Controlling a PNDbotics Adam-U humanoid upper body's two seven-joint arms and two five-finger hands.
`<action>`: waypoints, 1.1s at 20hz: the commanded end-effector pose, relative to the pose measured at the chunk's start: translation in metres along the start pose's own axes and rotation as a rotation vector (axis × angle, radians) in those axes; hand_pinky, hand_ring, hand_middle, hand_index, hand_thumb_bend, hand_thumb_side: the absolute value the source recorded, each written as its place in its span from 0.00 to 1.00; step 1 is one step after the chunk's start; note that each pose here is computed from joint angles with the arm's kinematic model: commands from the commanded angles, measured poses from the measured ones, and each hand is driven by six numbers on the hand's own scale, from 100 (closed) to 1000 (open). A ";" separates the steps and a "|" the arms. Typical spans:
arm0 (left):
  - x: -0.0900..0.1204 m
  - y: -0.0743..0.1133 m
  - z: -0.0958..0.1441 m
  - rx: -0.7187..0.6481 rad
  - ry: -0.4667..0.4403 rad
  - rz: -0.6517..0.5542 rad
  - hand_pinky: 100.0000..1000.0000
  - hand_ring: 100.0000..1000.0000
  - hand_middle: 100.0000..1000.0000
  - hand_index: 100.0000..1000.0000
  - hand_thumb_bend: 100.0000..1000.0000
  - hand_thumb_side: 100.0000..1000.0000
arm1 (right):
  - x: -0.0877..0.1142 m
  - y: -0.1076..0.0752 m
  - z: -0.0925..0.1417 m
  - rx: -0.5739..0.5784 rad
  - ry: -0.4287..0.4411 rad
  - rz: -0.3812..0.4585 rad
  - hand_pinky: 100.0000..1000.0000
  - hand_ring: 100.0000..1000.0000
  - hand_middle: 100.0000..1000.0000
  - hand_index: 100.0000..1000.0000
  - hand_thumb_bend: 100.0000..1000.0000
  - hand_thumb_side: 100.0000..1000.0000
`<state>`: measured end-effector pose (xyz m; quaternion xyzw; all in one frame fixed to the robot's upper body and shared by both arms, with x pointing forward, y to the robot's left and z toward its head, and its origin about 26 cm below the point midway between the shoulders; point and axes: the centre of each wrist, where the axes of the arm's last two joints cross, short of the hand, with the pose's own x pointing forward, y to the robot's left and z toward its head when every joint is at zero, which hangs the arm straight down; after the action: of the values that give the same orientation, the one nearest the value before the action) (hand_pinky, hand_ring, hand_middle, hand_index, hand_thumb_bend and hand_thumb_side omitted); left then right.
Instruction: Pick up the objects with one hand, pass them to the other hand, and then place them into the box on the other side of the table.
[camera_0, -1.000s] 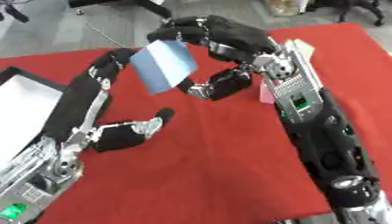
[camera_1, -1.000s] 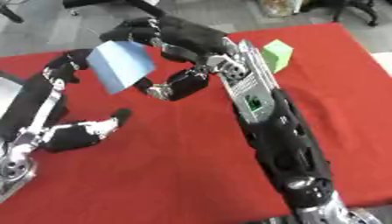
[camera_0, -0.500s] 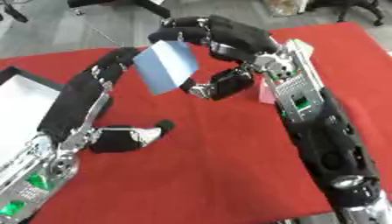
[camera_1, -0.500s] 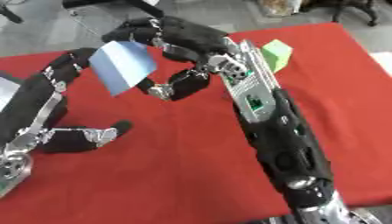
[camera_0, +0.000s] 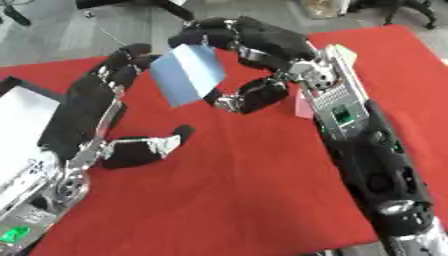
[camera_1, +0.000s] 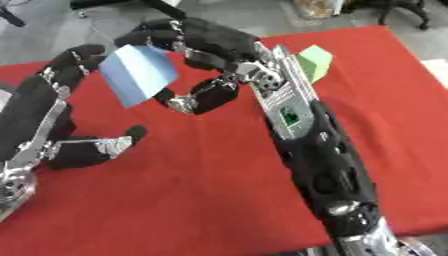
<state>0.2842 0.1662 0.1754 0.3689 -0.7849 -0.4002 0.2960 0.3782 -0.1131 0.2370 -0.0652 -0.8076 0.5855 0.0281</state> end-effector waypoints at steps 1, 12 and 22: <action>0.007 0.011 -0.007 0.073 -0.023 -0.014 0.69 0.81 0.86 0.92 0.49 0.38 | 0.004 -0.009 -0.006 0.000 -0.028 0.025 0.74 0.64 0.29 0.26 0.00 0.00; 0.016 0.012 -0.014 0.107 -0.055 -0.030 0.70 0.81 0.86 0.91 0.48 0.34 | 0.005 -0.010 -0.006 0.003 -0.030 0.019 0.73 0.63 0.29 0.27 0.00 0.00; 0.021 0.011 -0.016 0.093 -0.083 -0.057 0.71 0.81 0.86 0.91 0.51 0.32 | 0.005 -0.011 -0.006 0.006 -0.034 0.017 0.72 0.63 0.29 0.28 0.00 0.00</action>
<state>0.2863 0.1554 0.1872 0.3994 -0.7899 -0.3874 0.2578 0.3768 -0.1153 0.2395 -0.0619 -0.8065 0.5872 0.0313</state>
